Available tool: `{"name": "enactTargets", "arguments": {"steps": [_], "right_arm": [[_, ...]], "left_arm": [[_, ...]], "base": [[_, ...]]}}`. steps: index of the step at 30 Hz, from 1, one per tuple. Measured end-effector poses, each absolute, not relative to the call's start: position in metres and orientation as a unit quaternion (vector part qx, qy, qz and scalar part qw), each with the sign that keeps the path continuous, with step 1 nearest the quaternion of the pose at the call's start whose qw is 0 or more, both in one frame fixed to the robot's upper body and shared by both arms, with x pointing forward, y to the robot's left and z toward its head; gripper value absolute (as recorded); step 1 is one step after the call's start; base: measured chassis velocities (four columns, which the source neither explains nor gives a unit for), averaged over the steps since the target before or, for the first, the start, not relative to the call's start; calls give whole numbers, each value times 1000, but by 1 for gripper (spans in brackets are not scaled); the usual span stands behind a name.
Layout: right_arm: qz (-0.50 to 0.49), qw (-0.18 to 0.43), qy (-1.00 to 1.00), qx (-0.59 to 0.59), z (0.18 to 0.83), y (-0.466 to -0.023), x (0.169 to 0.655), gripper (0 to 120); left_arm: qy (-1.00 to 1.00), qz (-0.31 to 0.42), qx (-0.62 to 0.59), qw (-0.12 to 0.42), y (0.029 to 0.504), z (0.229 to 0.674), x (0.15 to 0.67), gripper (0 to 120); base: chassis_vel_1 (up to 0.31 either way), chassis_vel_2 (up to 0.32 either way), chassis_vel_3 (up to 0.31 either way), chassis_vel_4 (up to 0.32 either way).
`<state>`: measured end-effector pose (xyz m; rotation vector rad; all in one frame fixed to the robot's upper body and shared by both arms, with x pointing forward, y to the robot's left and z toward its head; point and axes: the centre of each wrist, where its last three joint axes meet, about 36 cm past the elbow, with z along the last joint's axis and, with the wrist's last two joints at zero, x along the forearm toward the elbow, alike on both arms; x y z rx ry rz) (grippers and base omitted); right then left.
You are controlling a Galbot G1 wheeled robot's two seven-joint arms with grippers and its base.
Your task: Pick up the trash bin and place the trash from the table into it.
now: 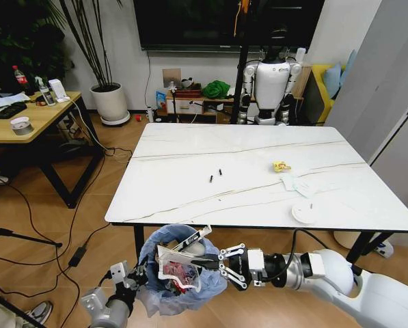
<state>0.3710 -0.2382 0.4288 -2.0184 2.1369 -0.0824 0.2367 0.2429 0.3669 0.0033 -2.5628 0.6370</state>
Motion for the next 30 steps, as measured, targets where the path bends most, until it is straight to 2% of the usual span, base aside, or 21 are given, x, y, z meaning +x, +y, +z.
{"name": "enactTargets", "arguments": {"steps": [9, 18, 30], "right_arm": [[-32, 74, 741, -667, 402, -249, 380, 0], [-38, 53, 745, -664, 389, -259, 369, 0], [-46, 47, 747, -661, 382, -263, 366, 0]], "left_arm": [[-940, 235, -1, 246, 243, 370, 235, 0], [-941, 237, -1, 243, 242, 372, 238, 0], [-940, 241, -2, 241, 239, 372, 239, 0]], "base": [[0, 0, 0, 0], [0, 0, 0, 0], [0, 0, 0, 0]]}}
